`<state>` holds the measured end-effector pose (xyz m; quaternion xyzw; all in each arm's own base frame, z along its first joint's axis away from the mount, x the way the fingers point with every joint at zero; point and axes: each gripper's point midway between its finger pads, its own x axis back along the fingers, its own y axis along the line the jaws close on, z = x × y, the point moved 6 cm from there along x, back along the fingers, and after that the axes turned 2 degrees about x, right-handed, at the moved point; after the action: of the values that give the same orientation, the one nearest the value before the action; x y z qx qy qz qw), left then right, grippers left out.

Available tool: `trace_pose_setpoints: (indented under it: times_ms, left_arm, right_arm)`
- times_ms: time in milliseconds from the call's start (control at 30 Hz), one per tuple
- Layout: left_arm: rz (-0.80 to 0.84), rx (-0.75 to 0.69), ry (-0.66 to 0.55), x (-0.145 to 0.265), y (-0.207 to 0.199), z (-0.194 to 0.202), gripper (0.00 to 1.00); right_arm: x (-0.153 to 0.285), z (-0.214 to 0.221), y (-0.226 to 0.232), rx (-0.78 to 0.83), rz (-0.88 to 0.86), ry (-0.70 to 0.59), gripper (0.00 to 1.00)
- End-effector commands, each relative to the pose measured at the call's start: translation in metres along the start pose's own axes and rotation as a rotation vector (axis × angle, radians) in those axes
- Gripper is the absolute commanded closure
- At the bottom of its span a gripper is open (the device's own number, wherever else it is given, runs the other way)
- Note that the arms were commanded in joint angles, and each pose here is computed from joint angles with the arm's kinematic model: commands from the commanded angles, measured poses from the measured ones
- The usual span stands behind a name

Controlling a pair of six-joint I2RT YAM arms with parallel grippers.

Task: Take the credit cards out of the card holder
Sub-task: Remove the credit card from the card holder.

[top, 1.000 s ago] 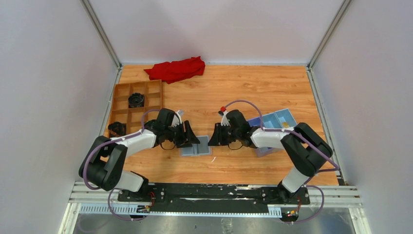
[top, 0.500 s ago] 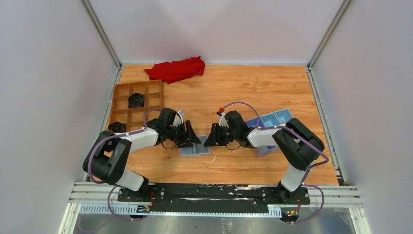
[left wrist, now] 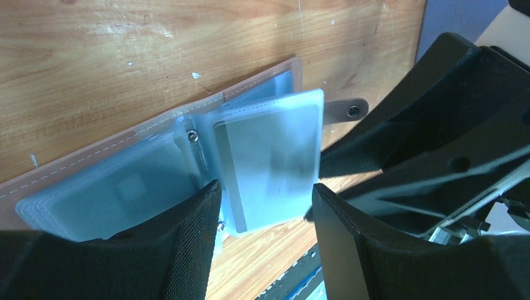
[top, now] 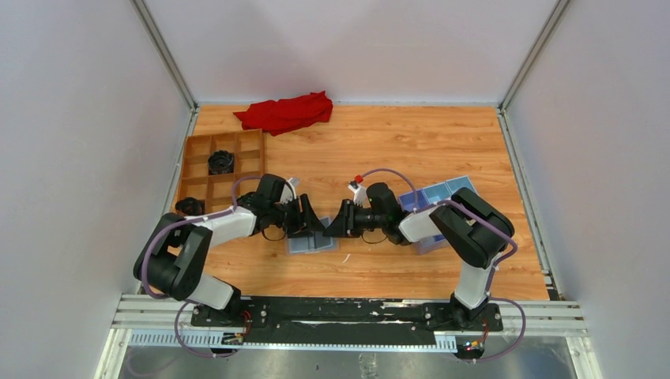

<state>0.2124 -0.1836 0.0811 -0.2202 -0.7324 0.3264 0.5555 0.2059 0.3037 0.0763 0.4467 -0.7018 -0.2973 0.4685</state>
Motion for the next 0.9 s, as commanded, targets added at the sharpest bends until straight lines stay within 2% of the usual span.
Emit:
trace_pose_setpoints:
  times_ms: [0, 233, 500, 867]
  left_arm:
    - [0.019, -0.026, -0.005, 0.002, -0.005, -0.001, 0.42]
    - [0.052, -0.034, -0.024, 0.009, -0.015, -0.003, 0.43]
    - [-0.009, -0.107, -0.144, 0.055, -0.042, -0.02, 0.41]
    - [-0.06, -0.066, -0.283, 0.106, -0.03, -0.031, 0.41]
  right_arm:
    - [-0.002, -0.005, 0.029, 0.027, -0.153, -0.015, 0.64]
    - [-0.001, -0.005, 0.038, 0.051, -0.151, -0.008, 0.65]
    - [-0.007, -0.002, 0.047, 0.081, -0.158, 0.019, 0.63]
    - [-0.034, 0.007, 0.064, 0.14, -0.157, 0.098, 0.61]
